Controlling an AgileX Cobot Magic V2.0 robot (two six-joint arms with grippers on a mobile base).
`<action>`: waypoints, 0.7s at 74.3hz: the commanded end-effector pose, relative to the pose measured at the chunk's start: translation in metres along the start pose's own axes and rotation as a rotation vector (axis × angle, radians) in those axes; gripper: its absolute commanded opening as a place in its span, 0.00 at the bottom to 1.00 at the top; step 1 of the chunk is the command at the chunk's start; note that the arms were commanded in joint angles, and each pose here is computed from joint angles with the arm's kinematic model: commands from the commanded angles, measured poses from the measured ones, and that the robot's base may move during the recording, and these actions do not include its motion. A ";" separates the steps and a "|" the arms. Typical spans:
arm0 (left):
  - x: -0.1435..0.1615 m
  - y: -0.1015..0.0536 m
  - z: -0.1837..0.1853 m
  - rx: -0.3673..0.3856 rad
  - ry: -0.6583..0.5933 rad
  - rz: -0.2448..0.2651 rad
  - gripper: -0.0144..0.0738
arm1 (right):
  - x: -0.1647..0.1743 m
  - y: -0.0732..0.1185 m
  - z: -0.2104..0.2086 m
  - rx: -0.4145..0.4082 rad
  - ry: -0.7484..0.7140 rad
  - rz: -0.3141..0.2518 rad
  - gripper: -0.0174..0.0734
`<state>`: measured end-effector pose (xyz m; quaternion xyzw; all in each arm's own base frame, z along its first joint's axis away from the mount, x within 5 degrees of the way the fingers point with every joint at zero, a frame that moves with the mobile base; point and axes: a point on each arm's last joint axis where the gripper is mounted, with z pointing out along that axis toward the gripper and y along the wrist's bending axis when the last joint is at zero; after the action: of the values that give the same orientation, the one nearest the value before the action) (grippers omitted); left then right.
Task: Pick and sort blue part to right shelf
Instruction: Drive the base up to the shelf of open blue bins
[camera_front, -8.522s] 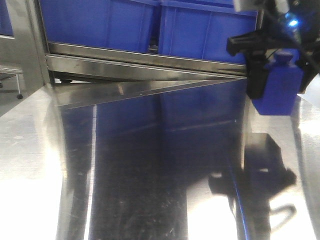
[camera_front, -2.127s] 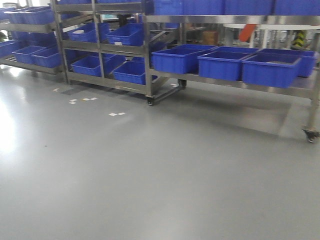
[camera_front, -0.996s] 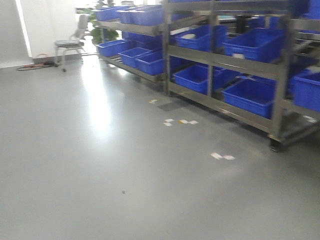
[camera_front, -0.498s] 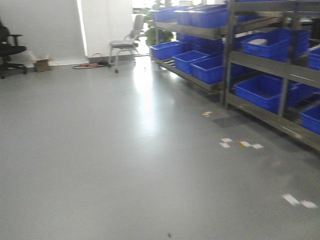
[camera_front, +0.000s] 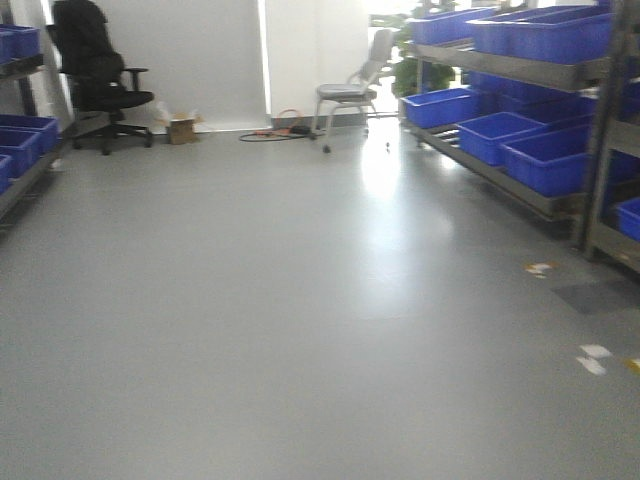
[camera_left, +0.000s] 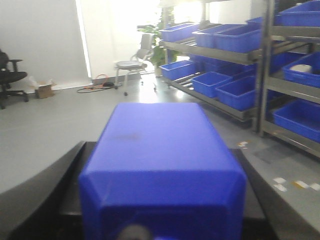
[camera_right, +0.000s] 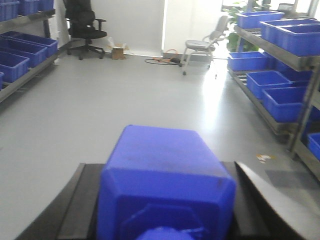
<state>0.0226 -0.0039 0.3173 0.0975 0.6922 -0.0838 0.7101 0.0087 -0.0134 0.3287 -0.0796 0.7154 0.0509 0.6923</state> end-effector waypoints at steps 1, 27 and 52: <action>-0.016 0.000 -0.001 0.009 -0.100 0.000 0.52 | -0.016 0.000 -0.002 -0.004 -0.104 -0.023 0.56; -0.016 0.000 -0.001 0.009 -0.100 0.000 0.52 | -0.016 0.000 -0.002 -0.004 -0.104 -0.023 0.56; -0.016 0.000 -0.001 0.009 -0.100 0.000 0.52 | -0.016 0.000 -0.002 -0.004 -0.104 -0.023 0.56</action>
<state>0.0226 -0.0039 0.3173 0.0975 0.6922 -0.0838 0.7101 0.0087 -0.0134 0.3287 -0.0796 0.7154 0.0509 0.6923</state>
